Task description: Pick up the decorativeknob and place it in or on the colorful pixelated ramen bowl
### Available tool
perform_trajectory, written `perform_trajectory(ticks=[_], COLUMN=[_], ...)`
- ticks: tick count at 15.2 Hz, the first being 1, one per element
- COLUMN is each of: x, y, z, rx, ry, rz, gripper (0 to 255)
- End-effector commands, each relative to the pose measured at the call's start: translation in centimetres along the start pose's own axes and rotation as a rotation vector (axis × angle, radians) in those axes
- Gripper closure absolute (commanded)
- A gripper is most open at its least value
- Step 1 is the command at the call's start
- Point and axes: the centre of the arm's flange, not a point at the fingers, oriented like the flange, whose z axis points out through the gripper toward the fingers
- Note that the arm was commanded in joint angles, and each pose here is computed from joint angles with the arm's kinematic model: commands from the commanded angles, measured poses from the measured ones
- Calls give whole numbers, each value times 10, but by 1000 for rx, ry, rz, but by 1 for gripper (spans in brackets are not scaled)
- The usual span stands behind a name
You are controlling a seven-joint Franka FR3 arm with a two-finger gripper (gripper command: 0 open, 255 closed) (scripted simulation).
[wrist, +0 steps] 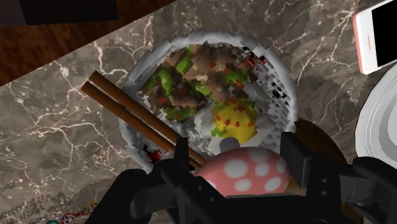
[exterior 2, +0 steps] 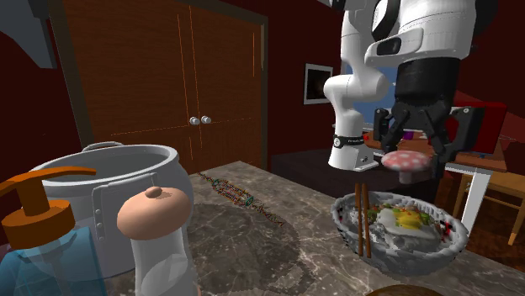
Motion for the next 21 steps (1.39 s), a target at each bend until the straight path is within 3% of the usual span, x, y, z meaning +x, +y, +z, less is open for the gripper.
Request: perform_trajectory(ticks=[1, 7, 14, 15, 20, 21], x=[-2, -5, -5, -5, -5, -5], y=[1, 4, 4, 4, 4, 4], z=[10, 40, 40, 40, 40, 27], rx=[0, 0, 0, 0, 0, 0], ry=[0, 0, 0, 0, 0, 0], rz=[0, 0, 0, 0, 0, 0], gripper=[255, 255, 255, 0, 0, 0])
